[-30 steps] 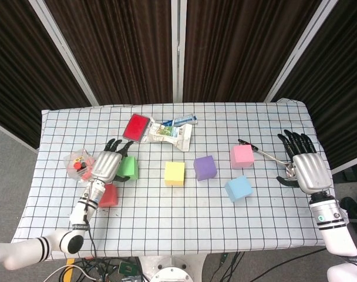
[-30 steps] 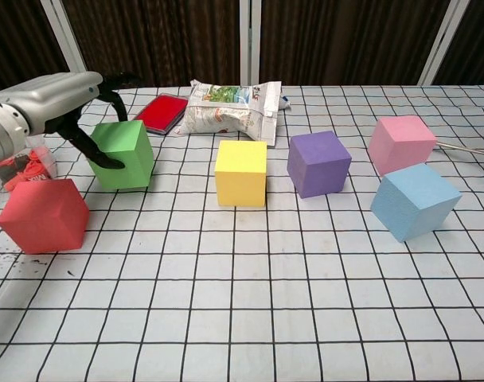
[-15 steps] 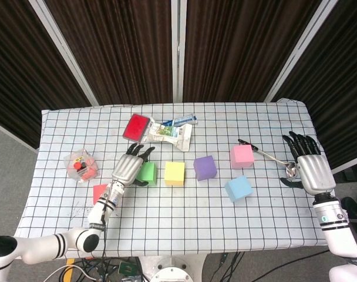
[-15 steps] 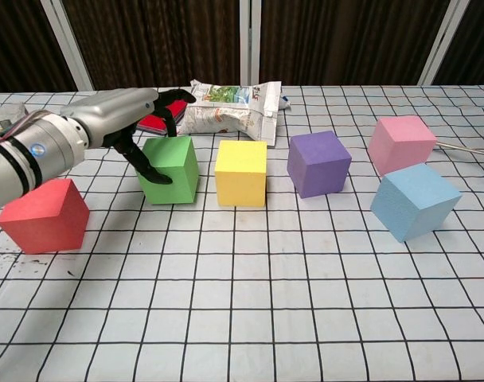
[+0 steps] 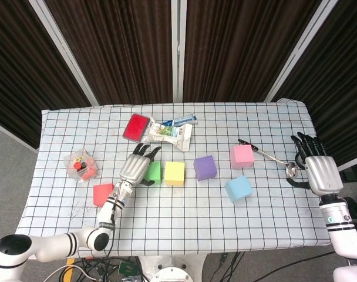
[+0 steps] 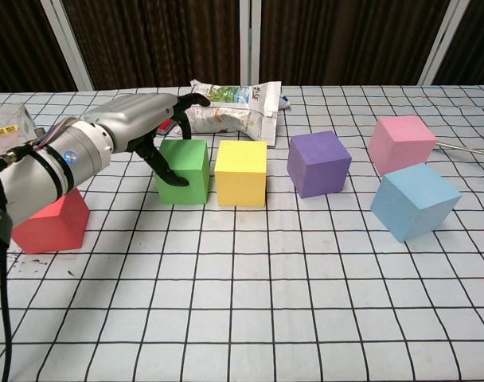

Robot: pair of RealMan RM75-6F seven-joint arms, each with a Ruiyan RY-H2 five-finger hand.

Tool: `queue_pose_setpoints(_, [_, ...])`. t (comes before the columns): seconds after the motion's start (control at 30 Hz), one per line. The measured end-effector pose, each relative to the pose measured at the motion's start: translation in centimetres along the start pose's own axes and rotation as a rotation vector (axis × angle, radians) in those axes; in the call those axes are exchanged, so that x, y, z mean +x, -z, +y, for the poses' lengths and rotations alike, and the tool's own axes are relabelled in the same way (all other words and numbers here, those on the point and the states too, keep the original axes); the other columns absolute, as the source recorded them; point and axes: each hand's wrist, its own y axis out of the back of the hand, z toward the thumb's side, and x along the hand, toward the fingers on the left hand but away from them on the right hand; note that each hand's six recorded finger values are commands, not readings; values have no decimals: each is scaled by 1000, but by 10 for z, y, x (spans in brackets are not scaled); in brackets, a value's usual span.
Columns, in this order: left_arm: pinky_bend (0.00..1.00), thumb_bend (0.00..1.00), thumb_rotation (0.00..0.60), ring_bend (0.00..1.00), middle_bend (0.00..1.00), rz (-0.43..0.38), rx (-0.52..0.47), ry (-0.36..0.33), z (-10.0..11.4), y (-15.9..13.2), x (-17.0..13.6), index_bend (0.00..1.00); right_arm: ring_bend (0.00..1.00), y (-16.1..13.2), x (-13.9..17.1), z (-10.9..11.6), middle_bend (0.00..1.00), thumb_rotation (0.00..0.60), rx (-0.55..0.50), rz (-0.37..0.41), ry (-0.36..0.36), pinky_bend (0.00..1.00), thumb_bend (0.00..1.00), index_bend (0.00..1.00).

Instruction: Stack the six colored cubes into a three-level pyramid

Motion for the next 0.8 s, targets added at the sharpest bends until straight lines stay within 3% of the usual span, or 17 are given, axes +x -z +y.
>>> queue_pose_setpoints(0.8, [6, 95, 600, 95, 480, 13, -41, 7, 0, -8, 3, 83, 0, 5, 1, 1, 0, 600, 0, -11, 3, 0, 0, 0])
